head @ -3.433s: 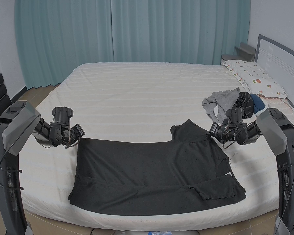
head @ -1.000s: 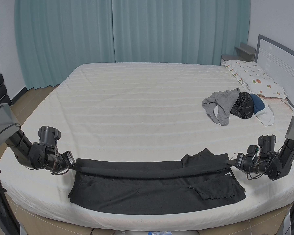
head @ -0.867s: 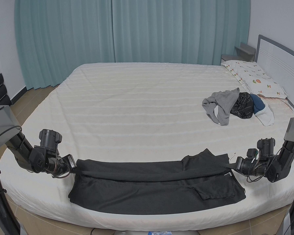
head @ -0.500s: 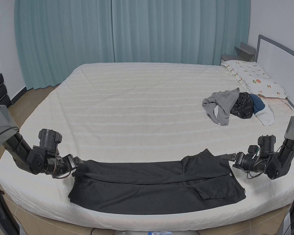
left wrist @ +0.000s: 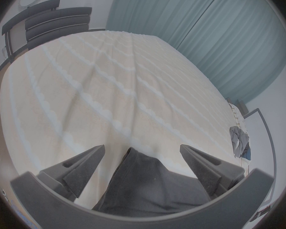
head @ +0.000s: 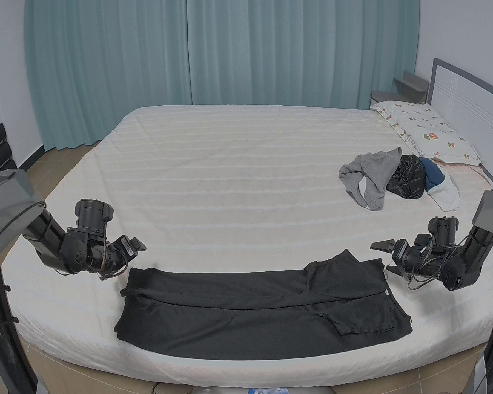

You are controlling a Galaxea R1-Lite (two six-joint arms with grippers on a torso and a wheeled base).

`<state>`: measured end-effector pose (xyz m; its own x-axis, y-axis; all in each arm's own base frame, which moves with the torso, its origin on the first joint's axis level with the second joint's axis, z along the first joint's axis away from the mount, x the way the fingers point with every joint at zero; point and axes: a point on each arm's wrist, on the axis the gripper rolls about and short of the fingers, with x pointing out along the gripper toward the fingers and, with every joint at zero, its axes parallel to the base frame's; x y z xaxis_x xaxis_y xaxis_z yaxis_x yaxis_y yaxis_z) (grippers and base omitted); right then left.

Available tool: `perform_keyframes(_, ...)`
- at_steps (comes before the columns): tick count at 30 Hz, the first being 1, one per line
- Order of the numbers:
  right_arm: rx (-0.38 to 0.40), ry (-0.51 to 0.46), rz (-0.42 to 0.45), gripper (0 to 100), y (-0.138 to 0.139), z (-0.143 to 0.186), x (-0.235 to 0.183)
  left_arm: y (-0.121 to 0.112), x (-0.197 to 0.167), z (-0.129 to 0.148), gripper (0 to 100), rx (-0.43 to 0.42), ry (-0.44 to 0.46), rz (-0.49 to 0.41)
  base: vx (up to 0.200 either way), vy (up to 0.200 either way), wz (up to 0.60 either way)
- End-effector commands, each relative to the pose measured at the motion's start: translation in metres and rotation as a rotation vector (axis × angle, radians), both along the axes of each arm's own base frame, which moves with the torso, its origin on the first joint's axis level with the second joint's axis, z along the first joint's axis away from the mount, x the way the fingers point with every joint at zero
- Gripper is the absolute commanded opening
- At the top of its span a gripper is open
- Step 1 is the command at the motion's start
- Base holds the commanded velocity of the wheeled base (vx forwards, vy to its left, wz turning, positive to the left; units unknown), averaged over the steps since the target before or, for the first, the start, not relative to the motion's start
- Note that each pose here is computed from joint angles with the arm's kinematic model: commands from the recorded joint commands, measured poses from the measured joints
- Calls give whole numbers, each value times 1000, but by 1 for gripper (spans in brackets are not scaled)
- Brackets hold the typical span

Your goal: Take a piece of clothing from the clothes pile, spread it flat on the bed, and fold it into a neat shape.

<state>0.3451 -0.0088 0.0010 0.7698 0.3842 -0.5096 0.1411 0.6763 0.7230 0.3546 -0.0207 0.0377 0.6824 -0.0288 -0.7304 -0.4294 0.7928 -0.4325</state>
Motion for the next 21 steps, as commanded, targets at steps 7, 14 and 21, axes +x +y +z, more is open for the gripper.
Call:
perform_keyframes(7,-1,46,-29,100,-1,-16,3,-6,17,-41,0,-37,79,6,0,0,0)
perform_keyframes(14,-15,57,-44,100,0,-21,4,-1,15,-33,0,-62,66,62,0,0,0)
perform_keyframes(21,-15,57,-44,100,-1,-25,8,6,6,-21,0,-79,51,103,0,0,0)
